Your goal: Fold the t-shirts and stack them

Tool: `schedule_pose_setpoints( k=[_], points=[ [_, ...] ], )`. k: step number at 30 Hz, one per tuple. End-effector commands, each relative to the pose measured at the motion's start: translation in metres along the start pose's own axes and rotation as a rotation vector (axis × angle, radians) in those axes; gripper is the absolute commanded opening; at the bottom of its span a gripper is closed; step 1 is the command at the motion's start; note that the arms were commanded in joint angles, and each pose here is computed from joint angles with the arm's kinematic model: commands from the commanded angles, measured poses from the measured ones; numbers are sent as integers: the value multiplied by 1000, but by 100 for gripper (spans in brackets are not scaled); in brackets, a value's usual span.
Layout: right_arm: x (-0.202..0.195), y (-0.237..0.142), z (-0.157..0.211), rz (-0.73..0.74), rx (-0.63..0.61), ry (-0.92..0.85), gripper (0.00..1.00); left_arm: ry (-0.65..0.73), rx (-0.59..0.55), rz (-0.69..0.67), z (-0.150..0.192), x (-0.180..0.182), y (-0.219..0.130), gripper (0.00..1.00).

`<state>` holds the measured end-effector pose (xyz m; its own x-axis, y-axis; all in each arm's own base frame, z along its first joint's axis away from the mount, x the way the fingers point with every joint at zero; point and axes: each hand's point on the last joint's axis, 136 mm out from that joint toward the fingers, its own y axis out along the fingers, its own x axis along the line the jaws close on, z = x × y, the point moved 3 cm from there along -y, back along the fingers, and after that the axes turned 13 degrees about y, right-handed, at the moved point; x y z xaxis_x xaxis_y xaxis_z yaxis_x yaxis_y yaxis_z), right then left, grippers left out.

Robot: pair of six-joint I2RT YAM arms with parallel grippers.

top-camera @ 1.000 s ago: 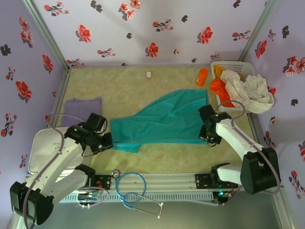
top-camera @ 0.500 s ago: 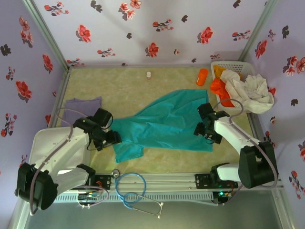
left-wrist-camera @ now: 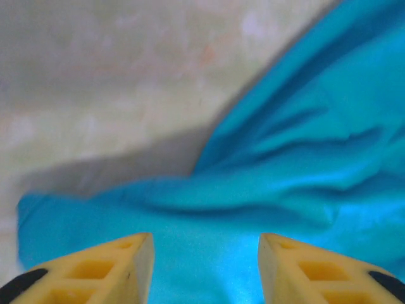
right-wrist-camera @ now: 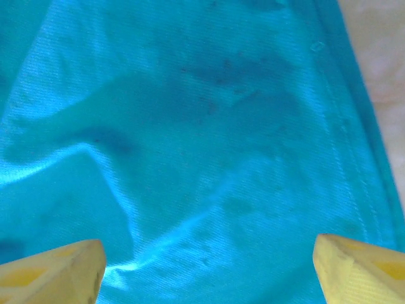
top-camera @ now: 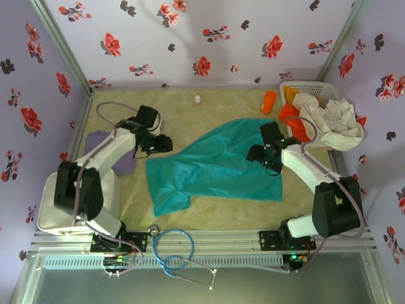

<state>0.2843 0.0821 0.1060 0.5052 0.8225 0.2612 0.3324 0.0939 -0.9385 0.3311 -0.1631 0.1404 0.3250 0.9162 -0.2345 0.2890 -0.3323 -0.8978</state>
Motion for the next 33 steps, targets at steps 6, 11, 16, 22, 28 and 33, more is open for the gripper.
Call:
schedule_pose_setpoints(
  k=[6,11,16,22,28,33],
  points=[
    [27,11,2,-90,52,-28,83,142,10,40,-41,-2,64,37],
    [25,17,6,-74,63,-35,82,191,6,59,-49,-18,86,37],
    [26,18,6,-73,66,-37,82,208,43,92,-42,-33,108,38],
    [26,20,8,-69,74,-40,82,206,72,133,-27,-46,116,40],
    [30,23,9,-76,79,-41,81,187,93,145,-15,-50,120,41],
    [32,28,12,-67,91,-43,81,189,106,150,-8,-55,125,38]
  ],
)
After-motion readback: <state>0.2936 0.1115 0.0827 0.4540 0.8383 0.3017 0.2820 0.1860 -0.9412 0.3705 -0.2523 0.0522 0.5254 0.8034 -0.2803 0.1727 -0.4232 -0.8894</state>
